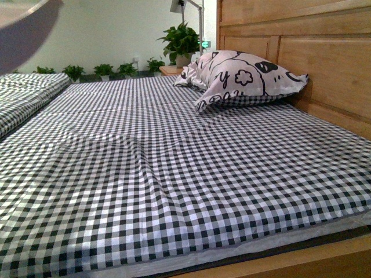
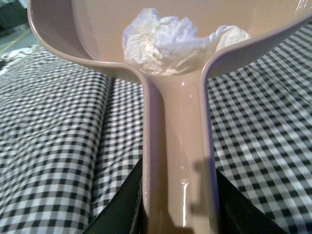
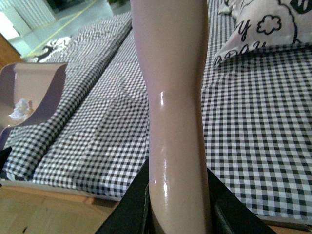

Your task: Clean up trash

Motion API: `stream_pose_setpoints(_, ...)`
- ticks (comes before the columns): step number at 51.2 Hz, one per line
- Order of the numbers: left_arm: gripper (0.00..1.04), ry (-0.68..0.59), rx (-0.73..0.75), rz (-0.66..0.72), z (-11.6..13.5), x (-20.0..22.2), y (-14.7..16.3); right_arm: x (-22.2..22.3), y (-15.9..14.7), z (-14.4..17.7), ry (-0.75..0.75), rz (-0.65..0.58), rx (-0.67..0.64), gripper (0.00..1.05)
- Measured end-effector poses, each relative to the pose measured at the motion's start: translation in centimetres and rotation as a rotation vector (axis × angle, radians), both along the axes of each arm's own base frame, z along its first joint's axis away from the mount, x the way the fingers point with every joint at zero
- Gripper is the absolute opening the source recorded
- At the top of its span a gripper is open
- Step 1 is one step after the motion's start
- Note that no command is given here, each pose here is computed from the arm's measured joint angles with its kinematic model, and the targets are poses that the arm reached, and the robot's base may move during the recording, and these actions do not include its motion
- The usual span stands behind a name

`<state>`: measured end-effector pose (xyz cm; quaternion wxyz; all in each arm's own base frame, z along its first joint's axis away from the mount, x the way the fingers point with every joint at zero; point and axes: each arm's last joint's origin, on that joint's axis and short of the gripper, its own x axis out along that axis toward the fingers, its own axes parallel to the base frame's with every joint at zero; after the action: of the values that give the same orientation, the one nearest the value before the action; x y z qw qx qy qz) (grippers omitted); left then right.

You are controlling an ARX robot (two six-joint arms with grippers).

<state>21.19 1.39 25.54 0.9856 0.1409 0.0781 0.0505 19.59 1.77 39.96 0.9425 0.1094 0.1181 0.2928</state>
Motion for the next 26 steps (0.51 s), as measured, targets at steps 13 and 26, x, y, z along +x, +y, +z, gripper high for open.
stream_pose_setpoints(13, 0.26, -0.179, -0.035, 0.055, 2.7, -4.9, -2.6, -5.9, 0.2, 0.5, -0.077, 0.006, 0.048, 0.19)
stream_pose_setpoints(26, 0.26, -0.227, -0.080, 0.113, 2.0, -9.1, -3.7, -9.7, 1.4, 0.7, -0.189, -0.112, 0.063, 0.19)
